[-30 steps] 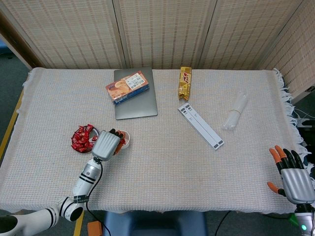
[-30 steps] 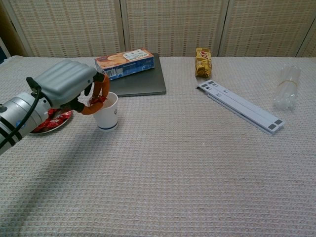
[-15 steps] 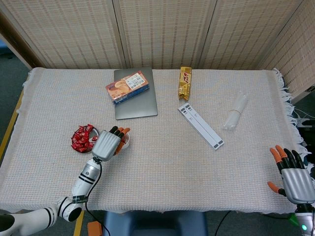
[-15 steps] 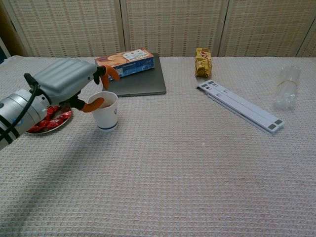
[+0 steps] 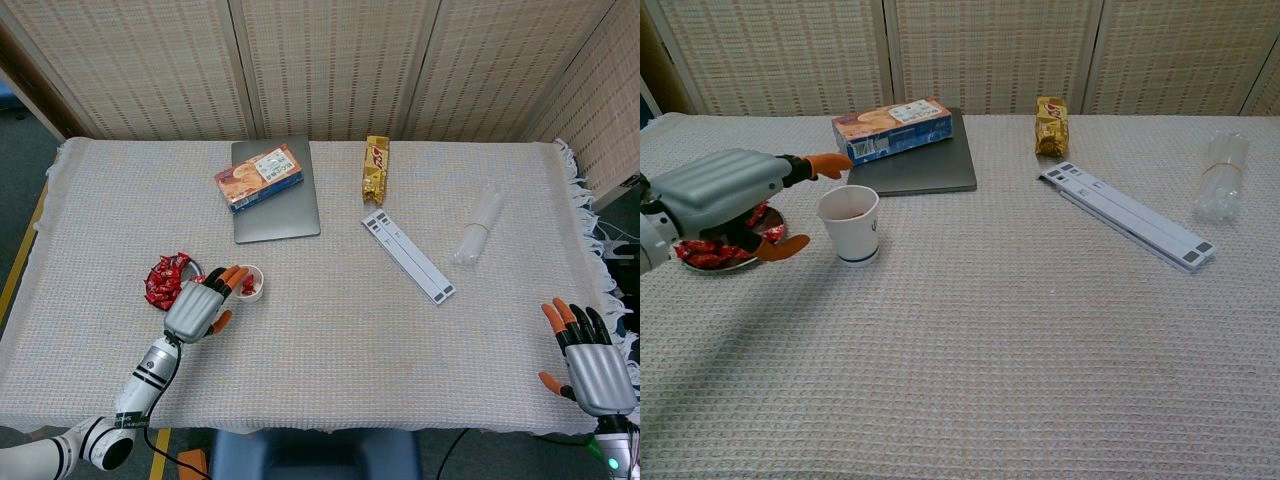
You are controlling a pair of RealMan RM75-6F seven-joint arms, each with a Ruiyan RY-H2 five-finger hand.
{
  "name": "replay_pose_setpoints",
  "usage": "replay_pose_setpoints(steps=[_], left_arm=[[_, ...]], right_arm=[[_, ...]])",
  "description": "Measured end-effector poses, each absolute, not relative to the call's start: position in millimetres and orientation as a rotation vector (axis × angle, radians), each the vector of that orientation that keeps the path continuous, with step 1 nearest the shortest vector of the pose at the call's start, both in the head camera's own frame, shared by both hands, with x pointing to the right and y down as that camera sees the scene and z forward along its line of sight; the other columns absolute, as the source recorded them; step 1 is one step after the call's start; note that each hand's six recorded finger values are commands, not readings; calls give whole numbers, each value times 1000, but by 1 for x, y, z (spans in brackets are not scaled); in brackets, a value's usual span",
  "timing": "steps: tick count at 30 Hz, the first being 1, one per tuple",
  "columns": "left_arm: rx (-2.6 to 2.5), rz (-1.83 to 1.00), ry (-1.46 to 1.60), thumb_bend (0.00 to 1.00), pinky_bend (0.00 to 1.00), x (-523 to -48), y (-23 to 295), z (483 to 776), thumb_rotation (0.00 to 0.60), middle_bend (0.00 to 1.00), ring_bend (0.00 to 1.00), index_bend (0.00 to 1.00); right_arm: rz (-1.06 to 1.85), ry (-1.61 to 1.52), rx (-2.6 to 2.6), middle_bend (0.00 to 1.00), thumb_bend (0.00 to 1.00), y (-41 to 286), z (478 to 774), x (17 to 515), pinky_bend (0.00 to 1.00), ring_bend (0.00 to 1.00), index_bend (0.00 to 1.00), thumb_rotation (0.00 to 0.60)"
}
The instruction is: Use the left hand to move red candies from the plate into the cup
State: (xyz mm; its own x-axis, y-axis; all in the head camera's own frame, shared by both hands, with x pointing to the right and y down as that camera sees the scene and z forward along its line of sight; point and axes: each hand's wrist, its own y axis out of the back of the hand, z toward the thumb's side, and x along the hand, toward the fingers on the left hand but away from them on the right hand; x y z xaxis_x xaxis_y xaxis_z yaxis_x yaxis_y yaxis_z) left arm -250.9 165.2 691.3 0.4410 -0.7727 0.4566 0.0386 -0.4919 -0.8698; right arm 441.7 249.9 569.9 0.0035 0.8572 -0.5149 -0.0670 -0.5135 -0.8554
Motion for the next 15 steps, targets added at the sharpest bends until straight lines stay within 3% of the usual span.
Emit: replay_pose_setpoints(steps=[8,15], left_arm=[[-1788,-1134,653,400,1000,-235,153,704,600,0,54,0],[-1811,-1151,670,397,1000,-228,146,711,600,0,138,0]], right_arm=[[1609,-848,-1548,0,64,250,569,444,0,0,0,600],[1619,-860,-1538,0,64,249,568,447,0,0,0,600]])
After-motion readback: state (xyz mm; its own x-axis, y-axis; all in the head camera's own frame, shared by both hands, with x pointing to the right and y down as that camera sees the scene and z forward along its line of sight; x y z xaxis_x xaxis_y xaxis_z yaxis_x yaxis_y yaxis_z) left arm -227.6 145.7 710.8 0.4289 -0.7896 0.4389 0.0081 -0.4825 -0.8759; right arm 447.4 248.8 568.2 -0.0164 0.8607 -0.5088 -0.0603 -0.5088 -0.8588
